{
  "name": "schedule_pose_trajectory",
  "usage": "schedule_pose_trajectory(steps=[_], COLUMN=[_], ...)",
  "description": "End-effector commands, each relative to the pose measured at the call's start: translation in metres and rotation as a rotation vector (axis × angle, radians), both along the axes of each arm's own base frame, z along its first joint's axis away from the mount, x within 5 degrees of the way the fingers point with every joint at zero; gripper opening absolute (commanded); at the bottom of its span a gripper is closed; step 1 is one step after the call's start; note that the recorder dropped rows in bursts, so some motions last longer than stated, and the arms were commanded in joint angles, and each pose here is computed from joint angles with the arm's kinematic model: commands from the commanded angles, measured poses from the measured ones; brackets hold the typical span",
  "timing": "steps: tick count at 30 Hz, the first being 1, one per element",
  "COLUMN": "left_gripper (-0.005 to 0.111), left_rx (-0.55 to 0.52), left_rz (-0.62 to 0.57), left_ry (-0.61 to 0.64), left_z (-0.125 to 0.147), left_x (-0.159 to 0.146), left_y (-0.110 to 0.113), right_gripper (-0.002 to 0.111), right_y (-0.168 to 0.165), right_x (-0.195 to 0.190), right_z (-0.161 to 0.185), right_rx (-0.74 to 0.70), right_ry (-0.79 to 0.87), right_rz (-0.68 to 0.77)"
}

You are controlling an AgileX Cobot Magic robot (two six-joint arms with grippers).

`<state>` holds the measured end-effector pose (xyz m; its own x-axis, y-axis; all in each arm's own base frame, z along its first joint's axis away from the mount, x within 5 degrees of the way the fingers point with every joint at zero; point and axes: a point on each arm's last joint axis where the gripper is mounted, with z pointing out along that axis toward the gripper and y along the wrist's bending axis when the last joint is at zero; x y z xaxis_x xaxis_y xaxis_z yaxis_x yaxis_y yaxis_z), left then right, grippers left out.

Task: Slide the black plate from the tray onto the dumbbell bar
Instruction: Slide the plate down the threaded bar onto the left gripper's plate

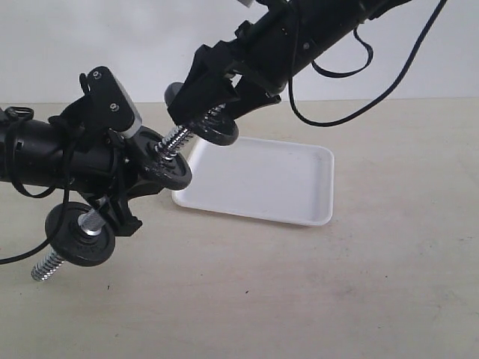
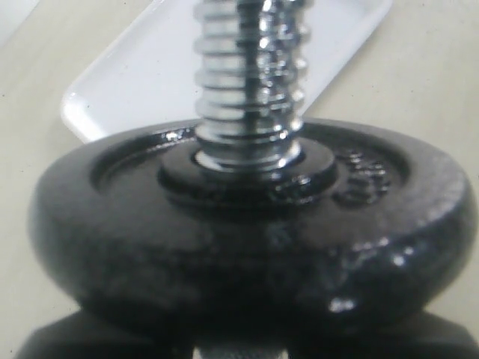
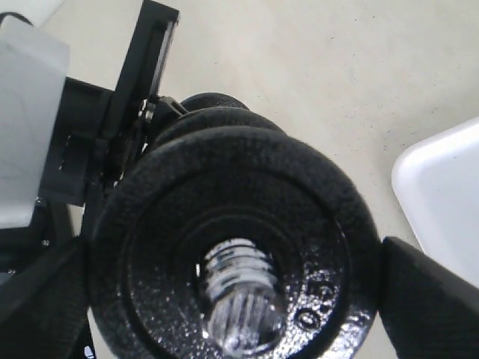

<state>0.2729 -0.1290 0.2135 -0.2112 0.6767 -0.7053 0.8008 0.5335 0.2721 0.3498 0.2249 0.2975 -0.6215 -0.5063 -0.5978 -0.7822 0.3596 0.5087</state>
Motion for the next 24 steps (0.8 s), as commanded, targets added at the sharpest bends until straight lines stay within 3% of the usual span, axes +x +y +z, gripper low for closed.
schedule_pose_trajectory(steps=[1, 14, 16, 19, 23, 24], left_gripper=[0.004, 0.004, 0.004, 0.004, 0.004, 0.004], left_rx=[-0.091, -0.085, -0.085, -0.085, -0.085, -0.085], left_rz=[0.086, 0.083, 0.083, 0.083, 0.083, 0.083], left_ry=[-0.066, -0.072, -0.072, -0.072, -0.072, -0.072], left_z=[0.0275, 0.0275, 0.0275, 0.0275, 0.0275, 0.0275], left_x=[0.0053, 0.0054, 0.0054, 0.0054, 0.0054, 0.0054], left_y=[0.0000, 0.0002, 0.0002, 0.0002, 0.0002, 0.0002], right_gripper=[0.000, 0.000, 0.004, 0.024, 0.063, 0.068], right_y=[0.0079, 0.0097, 0.0097, 0.0097, 0.0097, 0.0097], right_x=[-0.0009, 0.0004, 0.0004, 0.0004, 0.0004, 0.0004], right_z=[-0.0071, -0.0096, -0.0096, -0.0096, -0.0096, -0.0096], right_rx=[0.039, 0.057, 0.057, 0.057, 0.057, 0.057], right_ry=[0.058, 0.067, 0.067, 0.065, 0.066, 0.066], right_rz=[0.031, 0.033, 0.033, 0.034, 0.033, 0.033])
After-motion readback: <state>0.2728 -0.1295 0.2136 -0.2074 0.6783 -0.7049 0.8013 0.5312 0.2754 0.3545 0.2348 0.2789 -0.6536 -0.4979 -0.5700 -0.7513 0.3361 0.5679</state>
